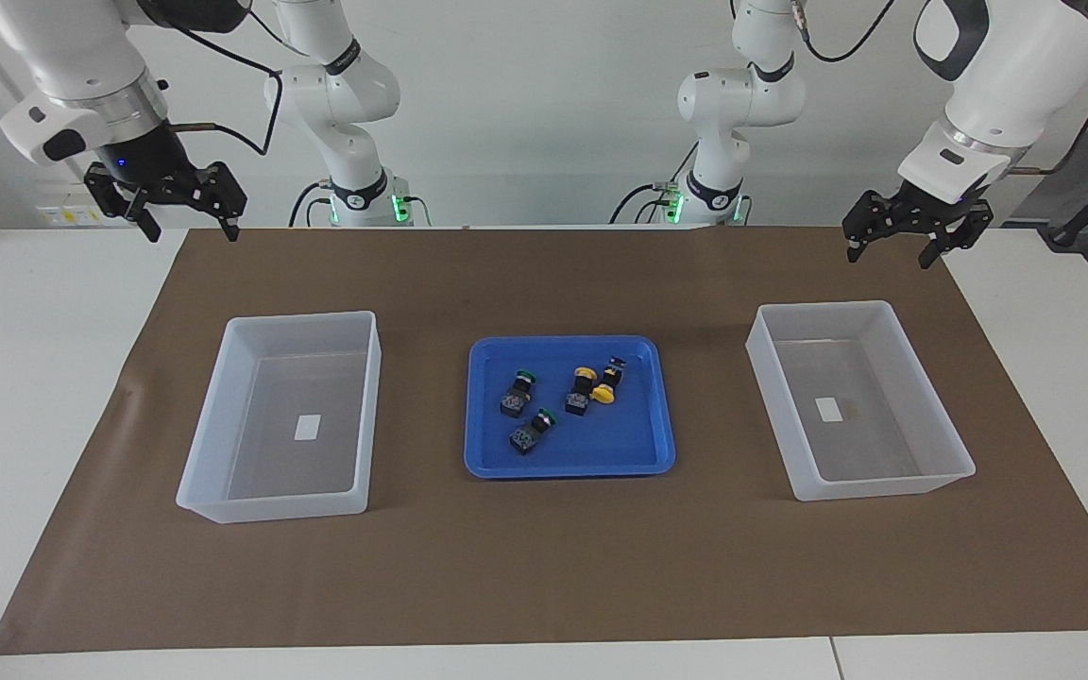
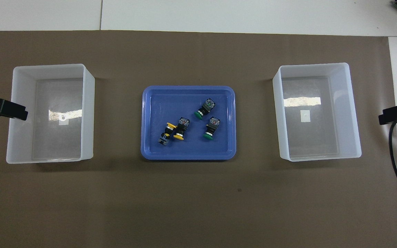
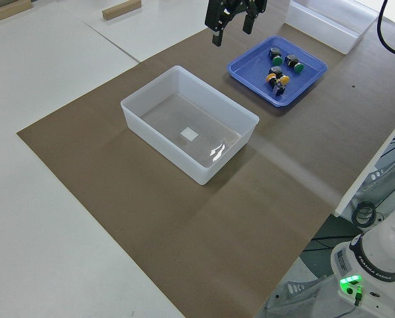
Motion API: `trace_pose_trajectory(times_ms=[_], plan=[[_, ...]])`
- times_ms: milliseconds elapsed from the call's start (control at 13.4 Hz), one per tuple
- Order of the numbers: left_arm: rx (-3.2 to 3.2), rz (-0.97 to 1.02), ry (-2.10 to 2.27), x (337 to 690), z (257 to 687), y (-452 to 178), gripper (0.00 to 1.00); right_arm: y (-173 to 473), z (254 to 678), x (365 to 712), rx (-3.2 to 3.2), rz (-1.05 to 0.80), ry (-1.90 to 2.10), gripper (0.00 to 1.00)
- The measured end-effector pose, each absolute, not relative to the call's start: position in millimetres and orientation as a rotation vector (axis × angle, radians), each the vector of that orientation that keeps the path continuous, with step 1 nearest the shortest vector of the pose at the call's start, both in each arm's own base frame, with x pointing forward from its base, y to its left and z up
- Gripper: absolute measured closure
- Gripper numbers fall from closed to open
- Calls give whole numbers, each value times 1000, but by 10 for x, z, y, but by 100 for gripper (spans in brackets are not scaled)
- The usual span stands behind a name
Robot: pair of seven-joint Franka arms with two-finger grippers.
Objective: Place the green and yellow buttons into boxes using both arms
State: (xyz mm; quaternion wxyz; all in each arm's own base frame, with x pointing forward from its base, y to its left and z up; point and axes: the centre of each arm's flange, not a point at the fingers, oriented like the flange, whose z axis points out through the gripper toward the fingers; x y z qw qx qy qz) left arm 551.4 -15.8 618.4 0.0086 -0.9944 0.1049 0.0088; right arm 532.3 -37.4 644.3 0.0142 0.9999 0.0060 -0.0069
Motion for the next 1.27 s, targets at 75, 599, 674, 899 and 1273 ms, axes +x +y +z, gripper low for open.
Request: trace_pose_trajectory(times_ms=[75,599,674,899,1273], plan=[[-3107,28,328,5514,6183,-159,0,-374,6451,5318,3113,-19,19,0],[-3106,28,334,5514,6180,-178,0,-374,6461,5312,3113,-17,19,0],[-3106,18,334,5521,6186,-179,0,-374,6458,5311,3113,-18,19,0],[-3103,-38,334,5557,6221,-179,0,-370,6453,5309,3114,-20,20,0],[-3099,-79,348,5583,6244,-226,0,-268,6441,5313,3114,-23,-41,0]])
